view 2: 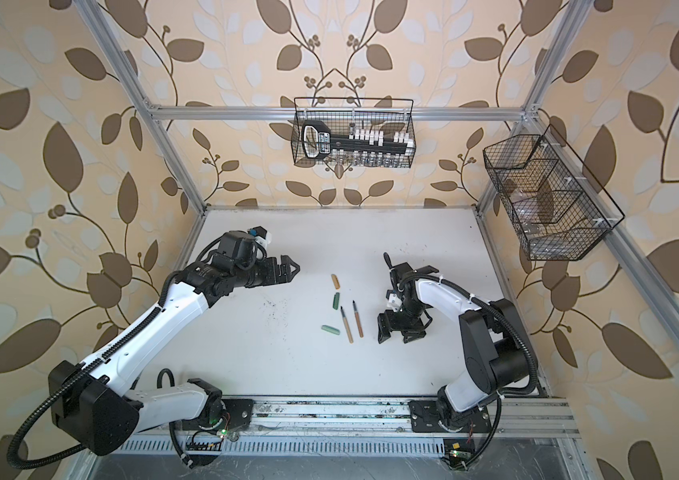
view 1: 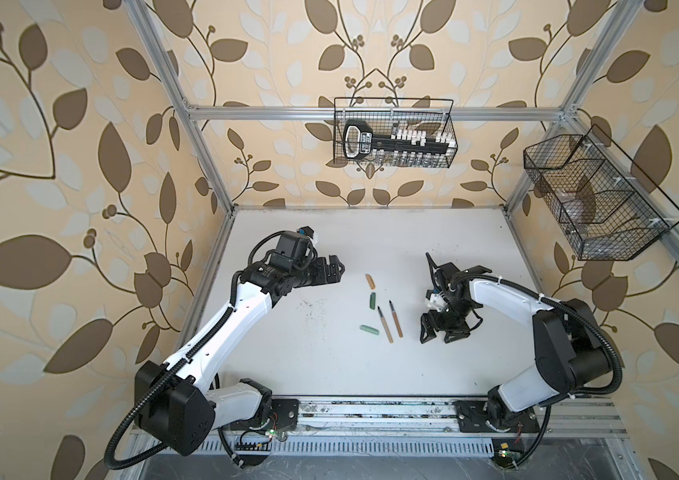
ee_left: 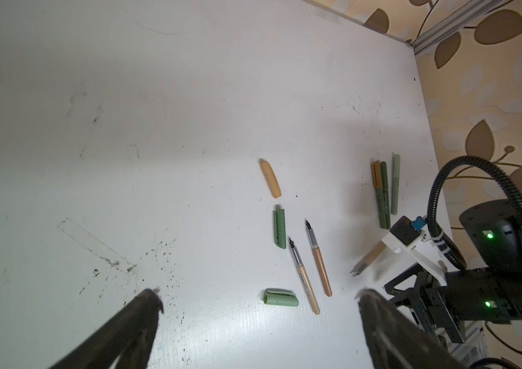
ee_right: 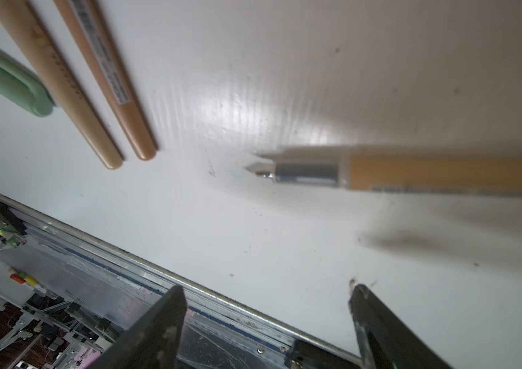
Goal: Insert the pens into the pen caps
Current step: 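Move the right gripper over the loose wooden fountain pen, then grasp the wooden fountain pen by its end with the right gripper and lift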
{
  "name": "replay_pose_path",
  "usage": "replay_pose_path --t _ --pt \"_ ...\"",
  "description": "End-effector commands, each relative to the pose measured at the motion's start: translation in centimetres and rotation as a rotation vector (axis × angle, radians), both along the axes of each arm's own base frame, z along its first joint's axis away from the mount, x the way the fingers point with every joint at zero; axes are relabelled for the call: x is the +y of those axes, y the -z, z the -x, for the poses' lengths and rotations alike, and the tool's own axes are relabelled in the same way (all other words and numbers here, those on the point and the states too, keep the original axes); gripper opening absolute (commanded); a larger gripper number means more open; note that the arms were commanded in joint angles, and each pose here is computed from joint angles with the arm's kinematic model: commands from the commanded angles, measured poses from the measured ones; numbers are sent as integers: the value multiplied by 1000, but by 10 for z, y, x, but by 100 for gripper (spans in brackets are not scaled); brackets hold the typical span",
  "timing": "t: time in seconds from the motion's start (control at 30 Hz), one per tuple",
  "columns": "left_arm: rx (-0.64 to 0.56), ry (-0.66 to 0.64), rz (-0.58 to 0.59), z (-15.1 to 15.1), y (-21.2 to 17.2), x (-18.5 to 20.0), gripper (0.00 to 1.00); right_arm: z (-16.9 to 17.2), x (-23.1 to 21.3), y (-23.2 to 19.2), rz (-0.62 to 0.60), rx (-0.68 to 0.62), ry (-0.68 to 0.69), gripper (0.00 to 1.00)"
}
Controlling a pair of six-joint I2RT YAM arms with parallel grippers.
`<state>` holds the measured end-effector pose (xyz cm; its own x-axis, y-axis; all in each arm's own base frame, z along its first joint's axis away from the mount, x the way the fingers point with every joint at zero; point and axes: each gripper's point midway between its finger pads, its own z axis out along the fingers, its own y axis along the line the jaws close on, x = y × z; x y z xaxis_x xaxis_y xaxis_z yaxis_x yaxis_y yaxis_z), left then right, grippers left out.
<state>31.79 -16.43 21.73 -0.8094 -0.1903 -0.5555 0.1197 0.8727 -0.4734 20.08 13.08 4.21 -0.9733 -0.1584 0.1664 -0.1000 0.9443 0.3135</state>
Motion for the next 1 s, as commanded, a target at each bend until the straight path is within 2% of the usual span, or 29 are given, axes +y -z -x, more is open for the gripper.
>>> replay_pose_path --t 0.0,0.23,0.43,0.63,0.7,0.87,0.97 --pt "-38 -5 28 -3 -12 1 99 -22 21 6 -71 -33 6 83" --pt "-54 -27 8 4 -16 10 99 -56 34 15 -84 -51 -27 83" --pt "-60 -45 4 7 -15 14 99 -88 36 -18 -123 -138 -54 83" --pt "-60 -47 22 3 -15 11 99 -117 -21 -26 34 -241 -7 82" --pt "-60 -42 22 1 -15 9 99 -122 -37 -20 69 -222 15 82" --pt "-56 -29 21 -2 -16 6 99 -143 -47 -4 102 -211 26 81" --pt "-54 -28 15 -2 -19 7 99 -142 -49 5 127 -177 6 81"
